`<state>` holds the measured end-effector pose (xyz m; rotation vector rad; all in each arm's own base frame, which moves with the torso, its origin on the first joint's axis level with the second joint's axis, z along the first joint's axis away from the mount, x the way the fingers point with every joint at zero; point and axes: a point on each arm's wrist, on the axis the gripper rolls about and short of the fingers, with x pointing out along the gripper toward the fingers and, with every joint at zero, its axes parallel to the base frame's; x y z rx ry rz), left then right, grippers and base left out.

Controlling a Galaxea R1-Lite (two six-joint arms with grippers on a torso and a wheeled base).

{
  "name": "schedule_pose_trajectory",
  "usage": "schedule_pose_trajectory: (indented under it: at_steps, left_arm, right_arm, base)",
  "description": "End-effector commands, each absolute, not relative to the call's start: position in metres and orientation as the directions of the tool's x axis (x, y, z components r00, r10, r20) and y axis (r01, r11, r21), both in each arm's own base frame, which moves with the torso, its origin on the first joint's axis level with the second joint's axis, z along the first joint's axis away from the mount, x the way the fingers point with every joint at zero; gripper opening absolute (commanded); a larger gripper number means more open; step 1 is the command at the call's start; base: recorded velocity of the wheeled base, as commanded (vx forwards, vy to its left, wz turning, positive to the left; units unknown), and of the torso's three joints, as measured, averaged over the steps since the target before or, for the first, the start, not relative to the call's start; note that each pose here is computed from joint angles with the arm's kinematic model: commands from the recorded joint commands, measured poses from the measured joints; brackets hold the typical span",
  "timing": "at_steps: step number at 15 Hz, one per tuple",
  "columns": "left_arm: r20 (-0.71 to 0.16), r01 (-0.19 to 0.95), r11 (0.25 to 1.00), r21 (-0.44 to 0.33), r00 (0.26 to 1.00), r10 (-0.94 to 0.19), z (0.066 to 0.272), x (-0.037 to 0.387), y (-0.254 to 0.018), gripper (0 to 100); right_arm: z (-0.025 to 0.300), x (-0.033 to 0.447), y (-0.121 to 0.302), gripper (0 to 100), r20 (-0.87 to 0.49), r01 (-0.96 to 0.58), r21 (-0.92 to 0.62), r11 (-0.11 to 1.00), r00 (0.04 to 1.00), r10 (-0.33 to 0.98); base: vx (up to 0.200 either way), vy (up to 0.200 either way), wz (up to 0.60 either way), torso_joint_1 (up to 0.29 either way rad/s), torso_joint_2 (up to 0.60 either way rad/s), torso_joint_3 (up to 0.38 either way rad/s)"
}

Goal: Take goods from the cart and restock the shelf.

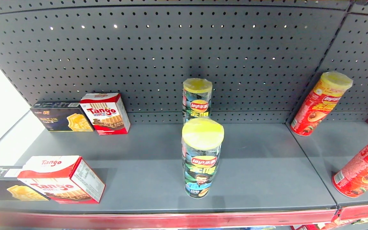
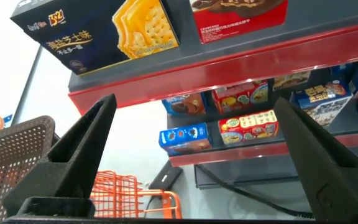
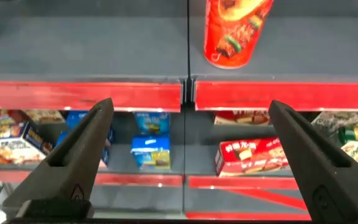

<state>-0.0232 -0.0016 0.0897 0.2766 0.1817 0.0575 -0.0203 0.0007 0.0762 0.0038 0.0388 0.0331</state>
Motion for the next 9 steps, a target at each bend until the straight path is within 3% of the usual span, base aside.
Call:
schedule_pose_trajectory:
  at_steps: [1,3,7,9]
  left_arm:
    - [-0.174,-0.035,0.963,0.269,0.981,0.085,0.0897,-0.0230,-0.0015,100]
    - [-0.172,-0.042,0.973,0.228,0.982,0.083,0.0898,-0.0230,-0.0015,100]
    - [-0.157,-0.018,1.000,0.011,0.987,0.020,0.0890,-0.0245,-0.0005,100]
    - [-0.119,-0.025,1.000,0.009,0.993,0.026,0.0878,-0.0277,-0.0003,100]
  right_arm:
    - [0.0753,-0.0229,0.0007,100,-0.005,-0.032,0.003,0.999,0.999,0.032]
    - [0.0753,-0.0229,0.0007,100,-0.005,-0.032,0.003,0.999,0.999,0.032]
    - [0.0753,-0.0229,0.0007,100,-0.005,-0.032,0.003,0.999,0.999,0.032]
    - [0.0753,-0.0229,0.0007,100,-0.005,-0.032,0.003,0.999,0.999,0.032]
  base:
    - [0.000,0.000,0.00,0.000,0.00,0.000]
    - [0.000,0.000,0.00,0.000,0.00,0.000]
    - [0.000,0.000,0.00,0.000,0.00,0.000]
    - [0.000,0.000,0.00,0.000,0.00,0.000]
